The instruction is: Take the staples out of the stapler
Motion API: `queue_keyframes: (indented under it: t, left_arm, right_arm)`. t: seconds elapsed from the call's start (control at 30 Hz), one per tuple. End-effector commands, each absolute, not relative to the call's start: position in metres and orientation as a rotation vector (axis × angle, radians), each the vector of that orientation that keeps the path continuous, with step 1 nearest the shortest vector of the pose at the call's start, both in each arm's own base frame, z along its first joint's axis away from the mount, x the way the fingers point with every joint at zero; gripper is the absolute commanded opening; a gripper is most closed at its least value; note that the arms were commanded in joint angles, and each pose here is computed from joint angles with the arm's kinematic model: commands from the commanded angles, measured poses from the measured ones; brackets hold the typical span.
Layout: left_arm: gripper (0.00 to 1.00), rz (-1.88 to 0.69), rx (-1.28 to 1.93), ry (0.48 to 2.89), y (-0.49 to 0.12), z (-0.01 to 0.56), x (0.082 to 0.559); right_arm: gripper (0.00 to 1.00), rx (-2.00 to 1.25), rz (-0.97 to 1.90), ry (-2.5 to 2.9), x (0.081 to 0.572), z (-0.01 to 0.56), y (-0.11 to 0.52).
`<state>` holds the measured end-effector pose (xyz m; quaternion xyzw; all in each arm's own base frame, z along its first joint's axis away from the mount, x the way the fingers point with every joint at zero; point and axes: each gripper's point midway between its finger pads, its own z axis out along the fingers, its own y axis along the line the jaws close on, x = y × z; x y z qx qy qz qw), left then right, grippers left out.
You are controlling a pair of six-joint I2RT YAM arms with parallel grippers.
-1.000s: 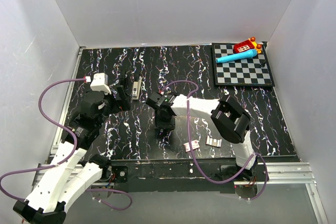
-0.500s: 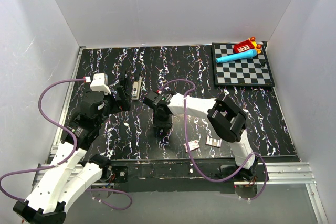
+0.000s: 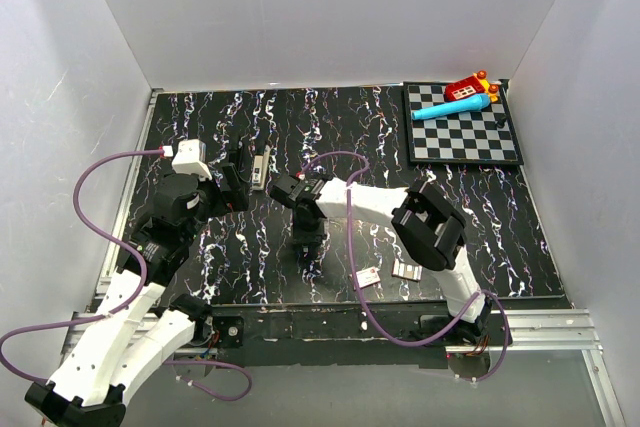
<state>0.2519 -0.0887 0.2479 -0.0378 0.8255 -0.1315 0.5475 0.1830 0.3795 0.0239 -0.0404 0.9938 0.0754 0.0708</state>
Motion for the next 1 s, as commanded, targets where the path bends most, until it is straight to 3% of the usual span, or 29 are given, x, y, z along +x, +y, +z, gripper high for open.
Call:
queue_keyframes:
  t: [0.0, 0.43, 0.97]
  left_arm:
    - [0.98, -0.309, -0.074, 1.968, -0.09, 0.243, 0.251]
    - [0.98, -0.301, -0.074, 1.976, -0.09, 0.241, 0.252]
    - [0.98, -0.282, -0.078, 1.983, -0.088, 0.239, 0.254]
  right_arm:
    - [0.29, -0.139, 0.183, 2.979, 0.185, 0.022, 0.383]
    - [0.15, -0.188, 0.177, 2.967, 0.186, 0.026, 0.385]
    - [0.11, -0.124, 0.217, 2.799, 0.181, 0.092, 0.328]
